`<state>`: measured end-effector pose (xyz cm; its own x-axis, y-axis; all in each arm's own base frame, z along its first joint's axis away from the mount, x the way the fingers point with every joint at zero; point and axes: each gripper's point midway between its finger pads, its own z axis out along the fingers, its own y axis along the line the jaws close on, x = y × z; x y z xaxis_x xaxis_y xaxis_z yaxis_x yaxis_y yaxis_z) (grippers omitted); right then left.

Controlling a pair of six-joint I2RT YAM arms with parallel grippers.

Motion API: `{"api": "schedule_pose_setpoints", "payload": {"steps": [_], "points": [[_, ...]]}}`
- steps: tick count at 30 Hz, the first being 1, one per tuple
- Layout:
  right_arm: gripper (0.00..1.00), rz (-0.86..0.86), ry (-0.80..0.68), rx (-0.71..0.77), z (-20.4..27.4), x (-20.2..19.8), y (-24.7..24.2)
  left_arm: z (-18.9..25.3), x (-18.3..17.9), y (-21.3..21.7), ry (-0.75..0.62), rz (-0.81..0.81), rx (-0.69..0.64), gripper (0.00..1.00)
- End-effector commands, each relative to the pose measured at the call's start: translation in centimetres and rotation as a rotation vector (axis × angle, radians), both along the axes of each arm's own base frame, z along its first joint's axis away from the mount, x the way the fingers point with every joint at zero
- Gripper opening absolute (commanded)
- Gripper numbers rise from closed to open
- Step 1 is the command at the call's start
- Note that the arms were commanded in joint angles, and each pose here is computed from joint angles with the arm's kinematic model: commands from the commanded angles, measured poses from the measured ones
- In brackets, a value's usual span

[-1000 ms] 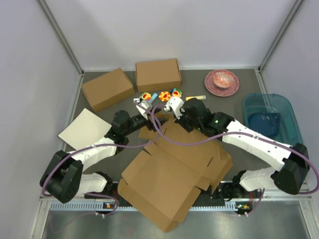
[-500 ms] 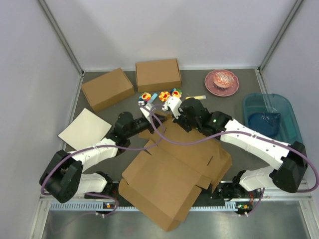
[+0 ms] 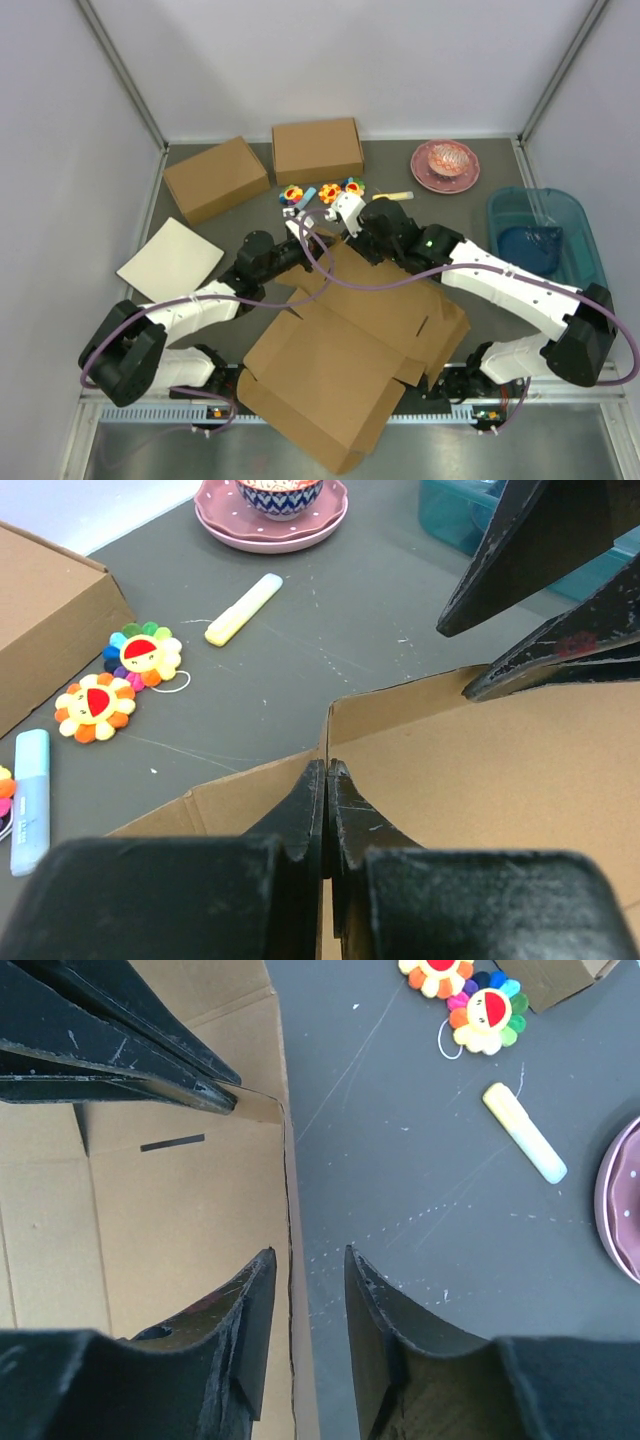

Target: Fold the paper box

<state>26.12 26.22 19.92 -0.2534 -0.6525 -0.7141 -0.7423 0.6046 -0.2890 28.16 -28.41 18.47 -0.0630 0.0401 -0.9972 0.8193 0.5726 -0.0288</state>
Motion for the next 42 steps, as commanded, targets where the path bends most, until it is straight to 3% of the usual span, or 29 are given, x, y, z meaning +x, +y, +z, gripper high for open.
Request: {"api": "schedule_pose_setpoints", "payload": {"steps": [1, 22, 25, 31, 35, 36, 38, 39, 41, 42], "points": [[0.35, -0.016, -0.073, 0.083, 3.1, 1.0, 1.4, 1.7, 0.1, 0.3, -0.046, 0.020, -0.035, 0.00], [0.34, -0.013, 0.032, 0.032, -2.5, 0.6, 2.1, 1.9, -0.3, 0.9, -0.059, 0.037, -0.043, 0.00], [0.29, -0.017, 0.039, 0.028, -3.0, 0.5, 2.1, 1.9, -0.3, 0.9, -0.058, 0.037, -0.043, 0.00], [0.02, -0.044, 0.020, 0.029, -2.7, 0.7, 1.5, 1.9, -0.1, 1.2, -0.056, 0.057, -0.041, 0.00], [0.00, -0.083, -0.064, 0.016, -0.5, 1.5, 0.3, 2.4, 1.1, 1.7, -0.007, 0.135, -0.040, 0.02], [0.00, -0.090, -0.089, 0.016, 0.4, 1.8, 0.0, 0.8, 1.0, 2.1, 0.069, 0.156, 0.014, 0.03], [0.00, -0.099, -0.150, -0.004, 1.9, 2.1, -0.9, 2.2, 1.7, 2.5, 0.130, 0.216, 0.006, 0.09], [0.00, -0.099, -0.168, -0.010, 2.4, 2.3, -1.1, 0.9, 1.3, 2.8, 0.196, 0.224, 0.054, 0.23], [0.00, -0.101, -0.219, -0.058, 3.1, 2.7, -1.9, 2.2, 0.6, 2.5, 0.220, 0.196, 0.026, 0.39], [0.00, -0.104, -0.239, -0.079, 3.3, 2.8, -2.1, 2.3, 0.3, 2.7, 0.230, 0.200, 0.015, 0.69]]}}
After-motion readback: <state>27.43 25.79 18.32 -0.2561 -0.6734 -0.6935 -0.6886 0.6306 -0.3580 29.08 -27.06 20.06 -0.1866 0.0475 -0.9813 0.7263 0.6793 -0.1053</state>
